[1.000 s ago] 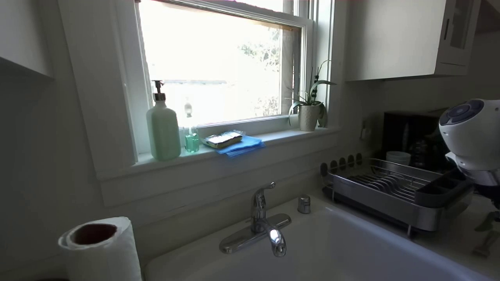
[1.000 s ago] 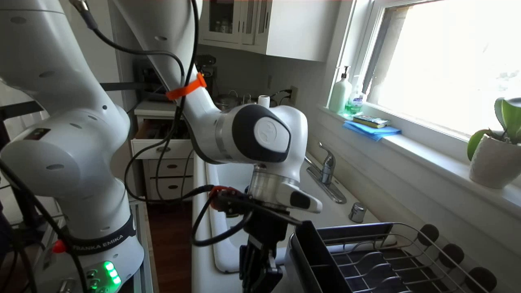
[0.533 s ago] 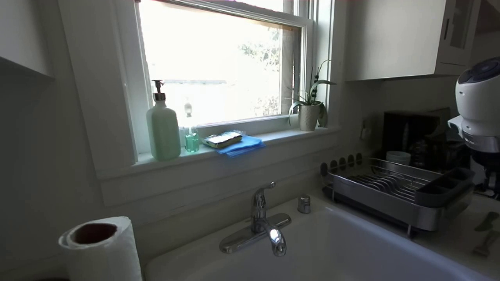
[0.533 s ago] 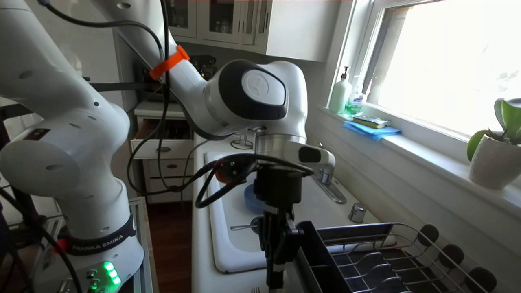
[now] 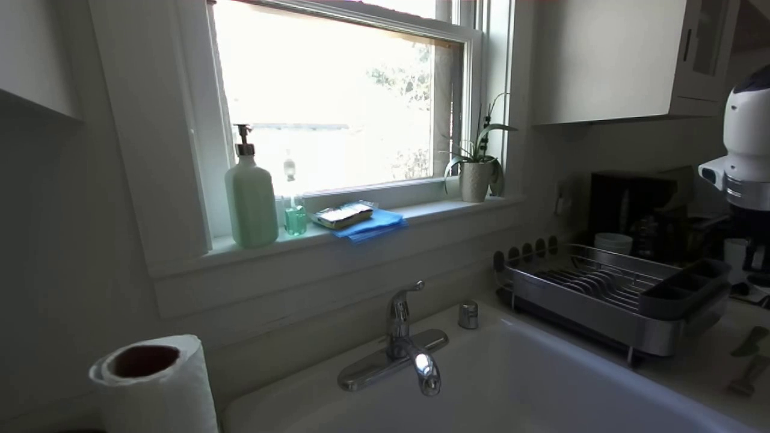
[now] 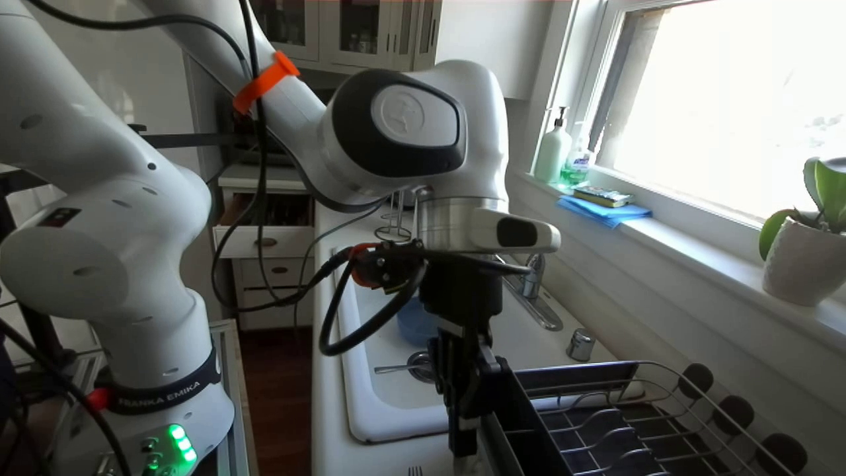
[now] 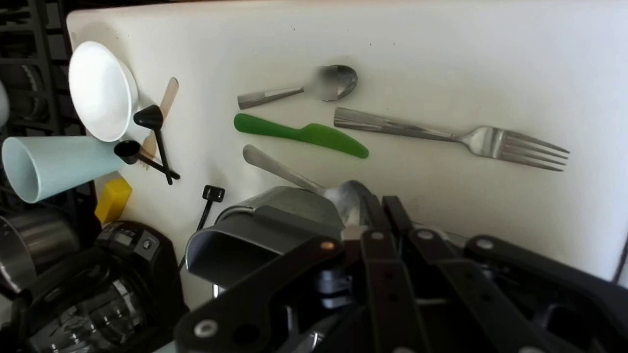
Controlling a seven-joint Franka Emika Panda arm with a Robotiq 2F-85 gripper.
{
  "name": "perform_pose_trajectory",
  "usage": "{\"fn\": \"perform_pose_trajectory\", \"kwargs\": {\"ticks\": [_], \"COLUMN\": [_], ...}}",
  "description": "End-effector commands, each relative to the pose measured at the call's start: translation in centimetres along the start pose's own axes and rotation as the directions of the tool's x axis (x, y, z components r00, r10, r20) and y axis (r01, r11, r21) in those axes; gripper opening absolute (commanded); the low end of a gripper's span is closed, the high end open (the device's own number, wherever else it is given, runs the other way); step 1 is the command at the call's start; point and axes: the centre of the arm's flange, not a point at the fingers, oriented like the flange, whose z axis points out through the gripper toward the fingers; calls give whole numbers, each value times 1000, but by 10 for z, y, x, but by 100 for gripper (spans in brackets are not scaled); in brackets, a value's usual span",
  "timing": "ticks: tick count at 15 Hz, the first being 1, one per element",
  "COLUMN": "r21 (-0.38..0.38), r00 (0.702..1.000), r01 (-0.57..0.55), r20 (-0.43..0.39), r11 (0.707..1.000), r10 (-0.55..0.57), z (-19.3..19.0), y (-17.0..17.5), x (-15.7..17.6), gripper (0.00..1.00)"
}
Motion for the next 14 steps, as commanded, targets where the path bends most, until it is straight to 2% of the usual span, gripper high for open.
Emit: {"fn": "perform_pose_trajectory", "kwargs": {"ticks": [1,5,12,14], "r21": [79,144,229,273], "r00": [998,992,971,962], "r01": [24,57,119,142], "r20": [-67,-121,-228,-265], "r11": [997,988,966,951], "r10": [-19,-39,-66,-67], "z": [-24,-42,-67,-73], "y": [26,40,41,38], "x": [-10,-9,3,8], "gripper": [1,1,1,1]}}
